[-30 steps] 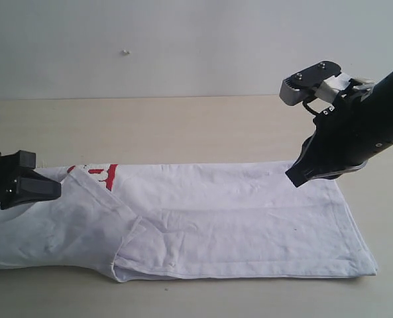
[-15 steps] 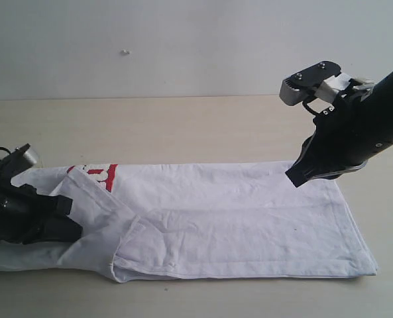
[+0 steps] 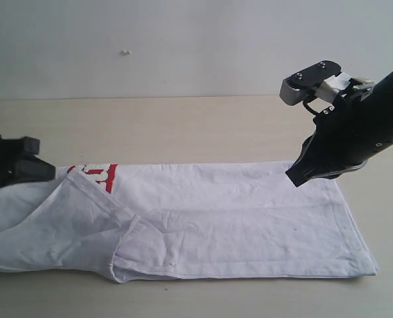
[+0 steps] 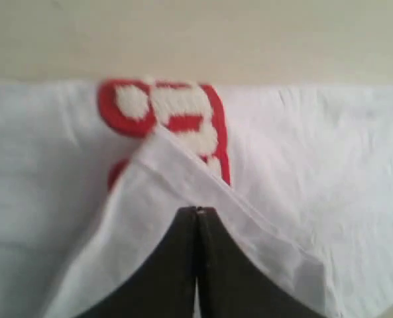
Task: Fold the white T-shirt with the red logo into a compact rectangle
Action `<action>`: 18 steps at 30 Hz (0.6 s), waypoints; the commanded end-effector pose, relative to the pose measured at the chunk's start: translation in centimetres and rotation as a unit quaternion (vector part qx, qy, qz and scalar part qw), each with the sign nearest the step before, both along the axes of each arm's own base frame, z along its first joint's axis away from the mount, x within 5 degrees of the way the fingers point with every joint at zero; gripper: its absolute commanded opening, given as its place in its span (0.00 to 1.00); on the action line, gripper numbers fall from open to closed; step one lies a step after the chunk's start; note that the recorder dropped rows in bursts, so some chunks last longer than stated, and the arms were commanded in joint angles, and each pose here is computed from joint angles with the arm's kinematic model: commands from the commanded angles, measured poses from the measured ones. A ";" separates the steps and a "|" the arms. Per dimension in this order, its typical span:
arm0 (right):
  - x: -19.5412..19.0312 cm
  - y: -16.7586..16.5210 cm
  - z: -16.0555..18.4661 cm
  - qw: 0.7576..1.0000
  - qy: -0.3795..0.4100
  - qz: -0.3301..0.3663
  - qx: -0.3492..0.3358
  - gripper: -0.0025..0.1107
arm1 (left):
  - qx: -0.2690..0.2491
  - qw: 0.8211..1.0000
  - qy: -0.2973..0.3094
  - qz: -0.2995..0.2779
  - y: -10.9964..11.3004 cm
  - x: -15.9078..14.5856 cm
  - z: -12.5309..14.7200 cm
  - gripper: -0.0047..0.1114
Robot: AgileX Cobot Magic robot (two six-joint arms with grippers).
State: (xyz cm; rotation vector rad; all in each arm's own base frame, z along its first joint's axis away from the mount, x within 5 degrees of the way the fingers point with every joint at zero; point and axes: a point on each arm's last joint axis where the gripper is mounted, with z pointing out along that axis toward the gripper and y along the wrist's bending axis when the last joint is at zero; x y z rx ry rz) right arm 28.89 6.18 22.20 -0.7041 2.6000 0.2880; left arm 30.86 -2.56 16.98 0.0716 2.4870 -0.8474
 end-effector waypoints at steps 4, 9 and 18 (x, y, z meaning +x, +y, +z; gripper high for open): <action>0.0 -0.1 0.4 1.000 -0.009 0.004 -0.003 0.02 | 0.063 0.997 -0.001 0.054 6.7 -0.7 1.1 0.13; 0.0 -0.1 0.4 1.000 -0.009 0.004 -0.003 0.02 | 0.072 0.993 0.024 0.090 9.6 -1.5 0.4 0.47; 0.0 -0.1 0.3 1.000 -0.008 0.004 -0.003 0.02 | 0.087 0.984 0.111 0.106 11.2 -2.1 -2.9 0.66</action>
